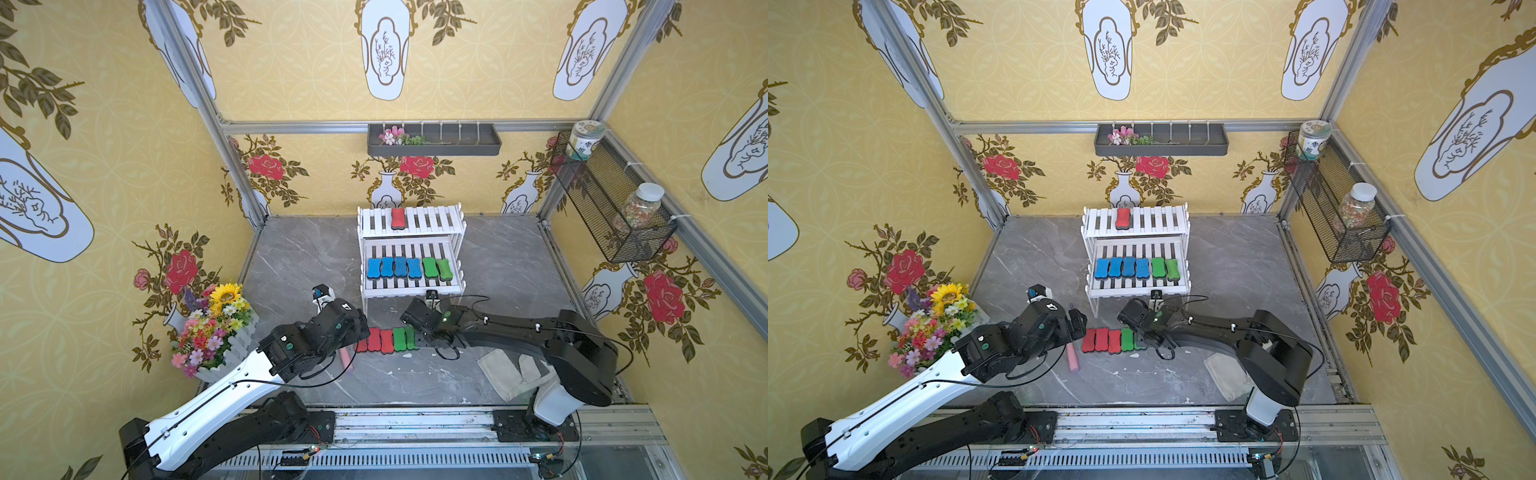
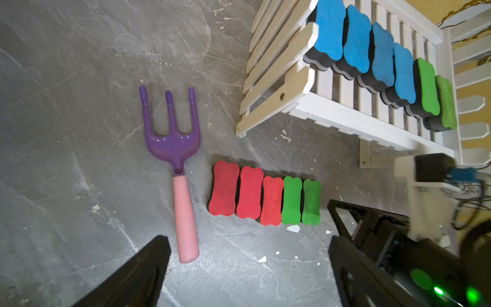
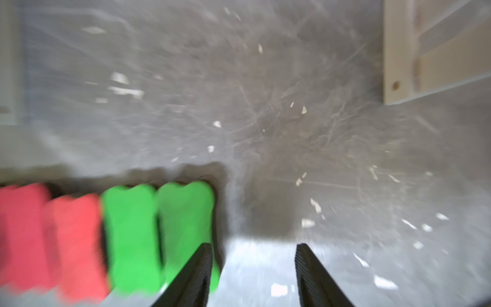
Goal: Remove the whiteboard erasers from the shelf
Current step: Move the whiteboard eraser to the center of the board, then pick up the whiteboard eraser from the shelf.
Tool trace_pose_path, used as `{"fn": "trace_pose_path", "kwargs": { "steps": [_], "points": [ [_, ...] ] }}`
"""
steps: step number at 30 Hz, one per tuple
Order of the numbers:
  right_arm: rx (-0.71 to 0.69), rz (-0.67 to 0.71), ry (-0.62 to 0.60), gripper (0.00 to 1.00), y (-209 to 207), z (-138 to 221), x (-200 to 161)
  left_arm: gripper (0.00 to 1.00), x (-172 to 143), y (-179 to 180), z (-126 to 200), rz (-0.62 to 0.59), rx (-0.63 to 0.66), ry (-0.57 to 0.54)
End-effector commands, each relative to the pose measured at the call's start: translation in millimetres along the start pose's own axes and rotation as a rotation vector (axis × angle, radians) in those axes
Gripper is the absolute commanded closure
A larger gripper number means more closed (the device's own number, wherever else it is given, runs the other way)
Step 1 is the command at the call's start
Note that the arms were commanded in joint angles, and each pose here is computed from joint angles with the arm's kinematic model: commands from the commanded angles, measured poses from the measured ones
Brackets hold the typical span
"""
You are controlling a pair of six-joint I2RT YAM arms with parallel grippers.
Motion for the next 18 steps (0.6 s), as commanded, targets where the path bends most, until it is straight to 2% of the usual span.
{"fn": "trace_pose_path", "kwargs": {
  "steps": [1, 4, 9, 13, 18],
  "points": [
    [0.004, 0.036, -0.080, 0.42, -7, 42, 15, 0.00, 4, -3, 3, -0.003, -0.009, -0.017],
    [0.060, 0.095, -0.166, 0.41, -4, 85, 41, 0.00, 5, -9, 2, -0.003, -0.031, -0.020],
    [0.029, 0.135, -0.321, 0.40, -10, 143, 96, 0.00, 2, -12, -6, -0.010, -0.019, -0.009],
    [0.059, 0.093, -0.416, 0.40, -27, 168, 141, 0.00, 4, -14, -3, -0.002, -0.037, -0.011],
    [0.079, 0.055, -0.439, 0.40, -41, 171, 191, 0.01, 10, -17, 6, 0.003, -0.068, -0.031]
  ]
}}
Point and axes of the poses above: each gripper's point midway between its finger pads, its own z axis back along the fingers, its own y axis along the line the jaws close on, x = y × z, the point moved 7 cm from there along z, back along the fingers, and after that the axes turned 11 degrees about z, right-handed, at the moved point
